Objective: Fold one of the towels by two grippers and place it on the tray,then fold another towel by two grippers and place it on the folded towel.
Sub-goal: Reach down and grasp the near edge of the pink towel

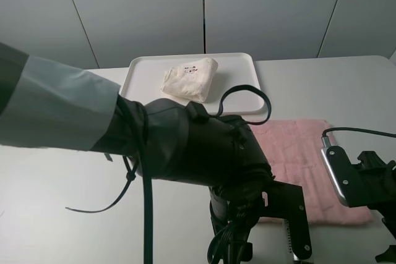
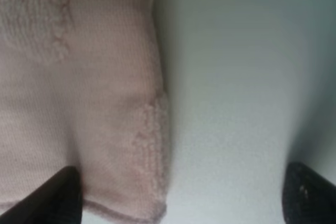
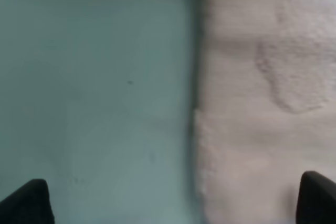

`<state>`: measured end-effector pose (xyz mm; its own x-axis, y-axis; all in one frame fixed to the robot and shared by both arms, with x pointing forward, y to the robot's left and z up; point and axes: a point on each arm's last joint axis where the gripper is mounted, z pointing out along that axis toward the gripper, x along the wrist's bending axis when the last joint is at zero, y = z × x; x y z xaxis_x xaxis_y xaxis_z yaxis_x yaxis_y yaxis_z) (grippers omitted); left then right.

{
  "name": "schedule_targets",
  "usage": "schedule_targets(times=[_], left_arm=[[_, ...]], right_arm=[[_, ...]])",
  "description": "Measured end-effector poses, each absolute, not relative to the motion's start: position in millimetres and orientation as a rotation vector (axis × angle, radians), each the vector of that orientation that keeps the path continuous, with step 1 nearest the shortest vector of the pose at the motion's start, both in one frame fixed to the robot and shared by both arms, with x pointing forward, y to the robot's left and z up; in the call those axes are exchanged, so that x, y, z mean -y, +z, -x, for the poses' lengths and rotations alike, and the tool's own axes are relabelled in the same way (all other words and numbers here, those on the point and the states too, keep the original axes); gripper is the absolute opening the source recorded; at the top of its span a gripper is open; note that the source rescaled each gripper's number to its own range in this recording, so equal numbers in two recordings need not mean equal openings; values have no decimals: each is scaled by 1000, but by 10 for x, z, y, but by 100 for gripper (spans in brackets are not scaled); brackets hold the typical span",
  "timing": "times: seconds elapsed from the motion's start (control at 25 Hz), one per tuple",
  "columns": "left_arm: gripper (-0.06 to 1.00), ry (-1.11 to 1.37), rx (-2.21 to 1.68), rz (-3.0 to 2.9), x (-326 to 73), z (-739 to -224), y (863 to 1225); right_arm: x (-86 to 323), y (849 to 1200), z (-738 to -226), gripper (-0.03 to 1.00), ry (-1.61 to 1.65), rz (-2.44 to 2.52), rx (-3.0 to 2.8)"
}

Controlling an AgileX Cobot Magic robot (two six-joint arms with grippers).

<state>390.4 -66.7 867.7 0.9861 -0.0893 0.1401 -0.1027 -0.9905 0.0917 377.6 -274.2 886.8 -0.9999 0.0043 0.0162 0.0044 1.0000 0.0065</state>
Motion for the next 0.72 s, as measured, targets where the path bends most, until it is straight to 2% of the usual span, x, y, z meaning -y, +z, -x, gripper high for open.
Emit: schedule_targets(times=[0.72], left_arm=[[99, 207, 147, -3032, 667, -3904, 8677]], right_arm=[[2741, 8778, -3747, 100, -27, -23, 3154]])
